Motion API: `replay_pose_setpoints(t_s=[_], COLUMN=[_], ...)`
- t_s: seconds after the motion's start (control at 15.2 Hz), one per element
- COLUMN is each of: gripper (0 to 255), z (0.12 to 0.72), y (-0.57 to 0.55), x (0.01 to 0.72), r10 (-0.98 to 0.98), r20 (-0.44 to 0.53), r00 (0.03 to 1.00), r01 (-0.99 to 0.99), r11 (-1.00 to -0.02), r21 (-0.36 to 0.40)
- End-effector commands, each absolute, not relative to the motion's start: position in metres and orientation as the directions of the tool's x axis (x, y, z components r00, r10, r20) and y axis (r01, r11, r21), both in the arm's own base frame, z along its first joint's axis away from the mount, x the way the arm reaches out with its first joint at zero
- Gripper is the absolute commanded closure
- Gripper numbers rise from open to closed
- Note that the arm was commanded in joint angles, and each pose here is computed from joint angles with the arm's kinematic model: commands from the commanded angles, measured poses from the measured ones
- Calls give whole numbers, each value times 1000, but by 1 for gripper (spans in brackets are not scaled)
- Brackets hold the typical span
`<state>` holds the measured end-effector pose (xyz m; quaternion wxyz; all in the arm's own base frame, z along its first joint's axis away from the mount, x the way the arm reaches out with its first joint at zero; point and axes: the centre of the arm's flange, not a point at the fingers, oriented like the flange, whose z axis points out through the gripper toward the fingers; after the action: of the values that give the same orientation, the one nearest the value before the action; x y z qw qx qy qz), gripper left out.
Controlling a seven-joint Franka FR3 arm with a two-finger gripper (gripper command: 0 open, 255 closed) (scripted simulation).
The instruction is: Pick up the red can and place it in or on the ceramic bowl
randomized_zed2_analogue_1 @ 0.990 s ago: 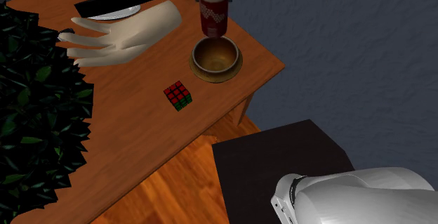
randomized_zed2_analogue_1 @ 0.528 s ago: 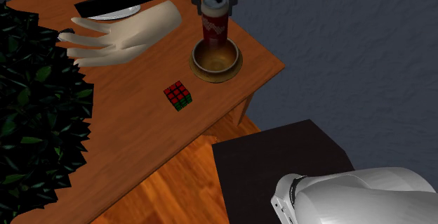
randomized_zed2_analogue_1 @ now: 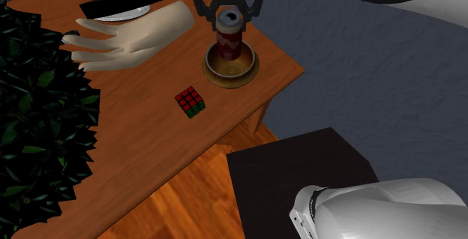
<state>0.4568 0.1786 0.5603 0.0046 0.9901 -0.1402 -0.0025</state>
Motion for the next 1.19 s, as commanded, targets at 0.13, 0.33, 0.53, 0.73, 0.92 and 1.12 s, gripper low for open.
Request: replay_pose_setpoints(t_s=[0.13,0.33,0.53,0.73,0.92,1.12], gripper=[255,255,255,0,0,0], z=[548,548,548,548,548,588], y=[178,178,178,178,178,178], x=[455,455,455,455,455,455], r10=[-278,-278,-278,-278,-278,-278], r20=[-3,-3,-3,-3,-3,-3], r00=[961,961,961,961,961,961], r01=[-278,-278,-278,-278,-278,-278], r11=[-961,-961,-961,-961,-961,-961], r21=[9,9,9,9,9,9])
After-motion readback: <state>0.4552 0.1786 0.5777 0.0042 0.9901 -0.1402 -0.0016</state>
